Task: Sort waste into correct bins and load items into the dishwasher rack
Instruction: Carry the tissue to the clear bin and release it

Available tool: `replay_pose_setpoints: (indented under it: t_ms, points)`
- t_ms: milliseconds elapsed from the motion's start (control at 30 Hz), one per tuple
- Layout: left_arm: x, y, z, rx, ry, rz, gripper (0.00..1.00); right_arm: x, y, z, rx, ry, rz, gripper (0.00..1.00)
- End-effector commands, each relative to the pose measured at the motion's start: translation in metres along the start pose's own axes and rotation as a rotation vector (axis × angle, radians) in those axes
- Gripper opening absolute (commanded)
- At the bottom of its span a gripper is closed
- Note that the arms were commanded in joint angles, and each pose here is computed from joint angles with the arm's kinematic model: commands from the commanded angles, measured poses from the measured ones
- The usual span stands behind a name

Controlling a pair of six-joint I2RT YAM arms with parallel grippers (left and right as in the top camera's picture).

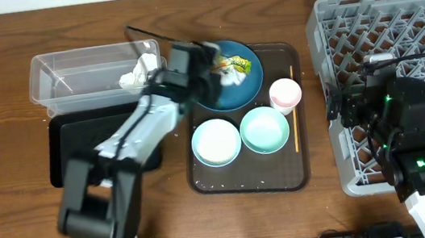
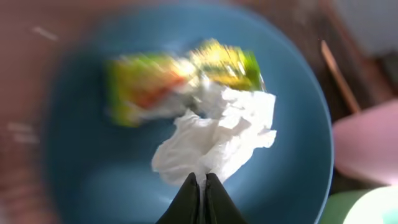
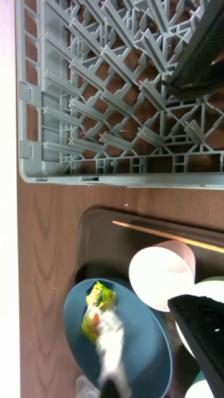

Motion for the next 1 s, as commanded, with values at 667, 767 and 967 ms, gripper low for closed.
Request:
replay_pose_setpoints:
  t_ms: [667,767,967]
  points:
    - [0.118,0.142,-0.083,0.183,-0.349,-0.215,0.32,0.003,-0.002,-0.009,-0.013,-0.020,0.012,0.99]
    - [0.117,0.141,-0.083,0.183,-0.346,-0.213,0.47,0.003,-0.002,-0.009,-0.012,-0.020,0.012,0.99]
    - [0.111,0.118,-0.084,0.163,-0.332,-0.097,0.43,0.003,-0.002,-0.010,-0.012,-0.023,0.012,0.99]
Point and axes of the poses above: each gripper's point midway between its finger pads, its own x axis back along the fingers, its own y axis along the line the jaws close on, z = x × y, the point moved 1 cm from there along x, back along the fingers, and after that the axes turned 8 degrees about x, right-handed, at the moved point
